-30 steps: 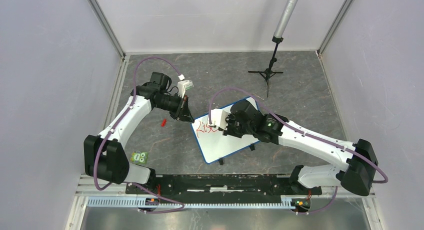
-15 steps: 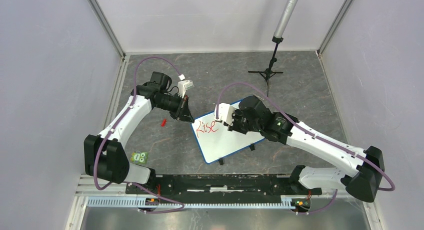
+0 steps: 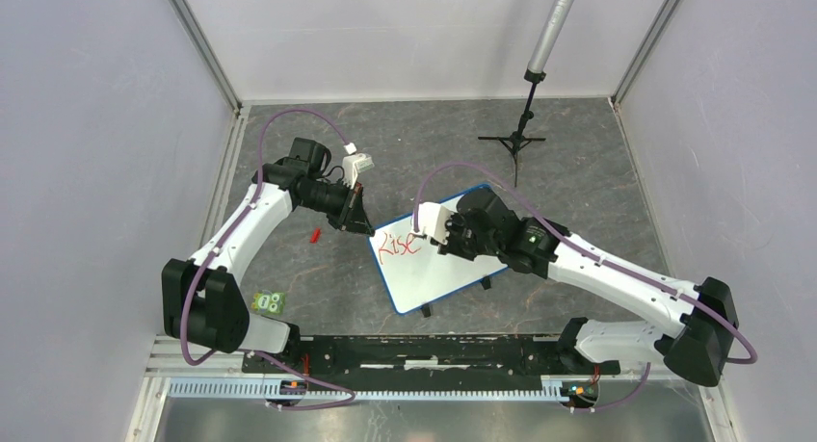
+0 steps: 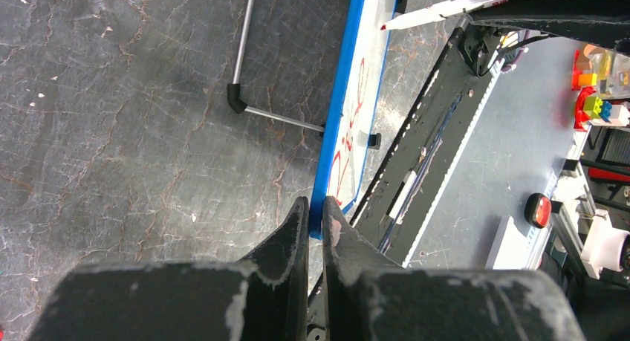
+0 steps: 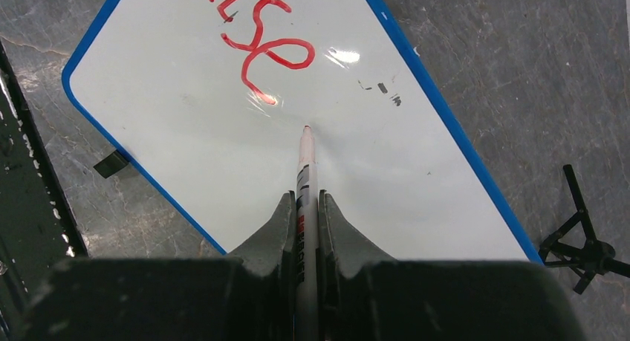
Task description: Write a sentence on the whiteboard
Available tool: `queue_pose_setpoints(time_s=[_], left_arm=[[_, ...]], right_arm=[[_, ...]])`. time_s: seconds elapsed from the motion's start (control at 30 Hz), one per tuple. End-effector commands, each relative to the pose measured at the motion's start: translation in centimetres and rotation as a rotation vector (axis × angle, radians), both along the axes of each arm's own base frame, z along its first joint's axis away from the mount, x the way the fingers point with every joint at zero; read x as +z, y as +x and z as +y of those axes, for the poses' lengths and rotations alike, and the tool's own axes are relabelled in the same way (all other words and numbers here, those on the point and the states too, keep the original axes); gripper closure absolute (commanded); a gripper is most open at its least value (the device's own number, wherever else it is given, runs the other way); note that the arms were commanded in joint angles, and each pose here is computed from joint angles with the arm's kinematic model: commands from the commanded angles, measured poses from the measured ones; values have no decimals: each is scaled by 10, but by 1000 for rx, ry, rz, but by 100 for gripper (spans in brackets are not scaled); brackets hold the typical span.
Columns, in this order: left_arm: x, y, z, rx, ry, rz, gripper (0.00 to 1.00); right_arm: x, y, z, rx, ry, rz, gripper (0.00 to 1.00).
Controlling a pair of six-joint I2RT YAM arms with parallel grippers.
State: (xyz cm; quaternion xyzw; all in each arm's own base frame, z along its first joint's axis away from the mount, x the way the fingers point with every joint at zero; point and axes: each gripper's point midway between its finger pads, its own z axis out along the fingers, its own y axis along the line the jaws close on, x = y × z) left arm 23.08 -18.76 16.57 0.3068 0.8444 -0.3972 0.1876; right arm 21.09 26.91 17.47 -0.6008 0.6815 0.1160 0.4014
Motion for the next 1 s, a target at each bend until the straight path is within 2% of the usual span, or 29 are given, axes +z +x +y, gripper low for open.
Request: queue_pose_setpoints(time_s=[0.0, 0.27, 0.5, 0.97], left_arm=[[7, 11, -2, -12, 4, -80, 97], [8, 10, -1, -12, 4, -83, 97], [7, 10, -1, -13, 5, -81, 97], [7, 9, -1, -14, 2, -78, 97]], right_arm=[[-5, 8, 1, -21, -2, -25, 100], [-15, 3, 0, -10, -15, 5, 100], [7, -14, 18, 73, 85, 68, 100], [29, 23, -5, -55, 123, -2, 100]])
